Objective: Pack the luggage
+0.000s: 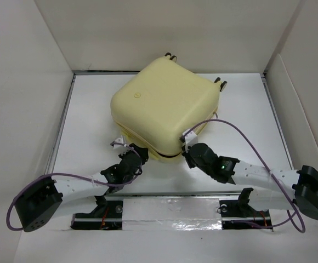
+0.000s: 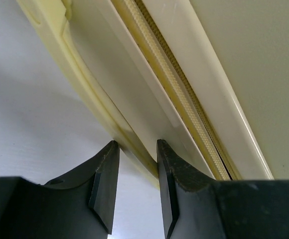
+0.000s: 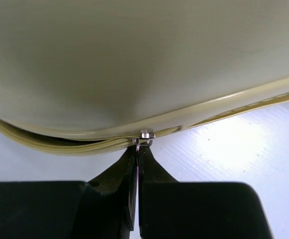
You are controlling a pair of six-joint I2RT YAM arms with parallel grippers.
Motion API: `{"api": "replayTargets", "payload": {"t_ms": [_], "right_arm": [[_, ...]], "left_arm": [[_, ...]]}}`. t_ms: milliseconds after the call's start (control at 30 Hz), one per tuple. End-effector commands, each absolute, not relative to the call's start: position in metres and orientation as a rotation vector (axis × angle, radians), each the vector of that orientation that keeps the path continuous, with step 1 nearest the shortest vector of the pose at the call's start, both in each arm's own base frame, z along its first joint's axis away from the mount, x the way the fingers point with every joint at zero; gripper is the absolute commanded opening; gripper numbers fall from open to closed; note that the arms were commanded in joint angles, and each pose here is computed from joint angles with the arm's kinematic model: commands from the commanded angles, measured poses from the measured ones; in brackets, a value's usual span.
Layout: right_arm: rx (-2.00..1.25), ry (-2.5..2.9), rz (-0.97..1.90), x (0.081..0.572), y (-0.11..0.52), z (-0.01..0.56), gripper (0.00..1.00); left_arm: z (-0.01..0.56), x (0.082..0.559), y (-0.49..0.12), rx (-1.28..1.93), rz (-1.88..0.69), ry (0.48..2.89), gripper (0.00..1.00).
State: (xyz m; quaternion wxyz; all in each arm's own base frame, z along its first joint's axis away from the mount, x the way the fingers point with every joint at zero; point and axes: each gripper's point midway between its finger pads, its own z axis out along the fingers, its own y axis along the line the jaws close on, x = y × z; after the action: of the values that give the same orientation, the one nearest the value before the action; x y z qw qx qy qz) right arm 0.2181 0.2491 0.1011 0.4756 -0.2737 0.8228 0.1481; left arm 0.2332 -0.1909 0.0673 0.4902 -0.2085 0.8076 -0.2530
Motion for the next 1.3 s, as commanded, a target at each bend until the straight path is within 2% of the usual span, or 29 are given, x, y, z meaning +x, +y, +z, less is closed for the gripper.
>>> {"api": "replayTargets", "payload": {"t_ms": [0, 167, 433, 567, 667, 933, 1133, 1267], "right_arm": [[-0.941, 1.922, 0.791, 0.143, 0.338, 0.132, 0.00], [-1.032, 2.017, 0.770, 0.110, 0.332, 0.118, 0.00], [-1.039, 1.914, 0.974, 0.088, 0.332, 0.156, 0.00], [-0.870, 1.918, 0.871, 0.140, 0.314, 0.158, 0.00], [-0.814, 1.821, 0.925, 0.165, 0.309, 0.178, 0.00], [-0.836, 1.744, 0.886, 0.236, 0.286, 0.198, 0.00], [-1.042, 1.700, 1.005, 0.235, 0.326, 0.186, 0.00], [-1.139, 1.601, 1.076, 0.232, 0.358, 0.199, 0.00]], "left_arm": [[0.074, 0.193, -0.266, -0.298, -0.932, 2.097, 0.00], [0.089, 0.210, -0.266, -0.352, -0.915, 2.032, 0.00], [0.095, 0.233, -0.243, -0.407, -0.812, 1.996, 0.00], [0.099, 0.227, -0.249, -0.379, -0.883, 1.988, 0.00], [0.088, 0.217, -0.258, -0.346, -0.882, 2.029, 0.00], [0.070, 0.203, -0.269, -0.333, -0.939, 2.077, 0.00], [0.070, 0.200, -0.250, -0.365, -0.899, 2.062, 0.00], [0.070, 0.188, -0.251, -0.348, -0.905, 2.078, 0.00]]}}
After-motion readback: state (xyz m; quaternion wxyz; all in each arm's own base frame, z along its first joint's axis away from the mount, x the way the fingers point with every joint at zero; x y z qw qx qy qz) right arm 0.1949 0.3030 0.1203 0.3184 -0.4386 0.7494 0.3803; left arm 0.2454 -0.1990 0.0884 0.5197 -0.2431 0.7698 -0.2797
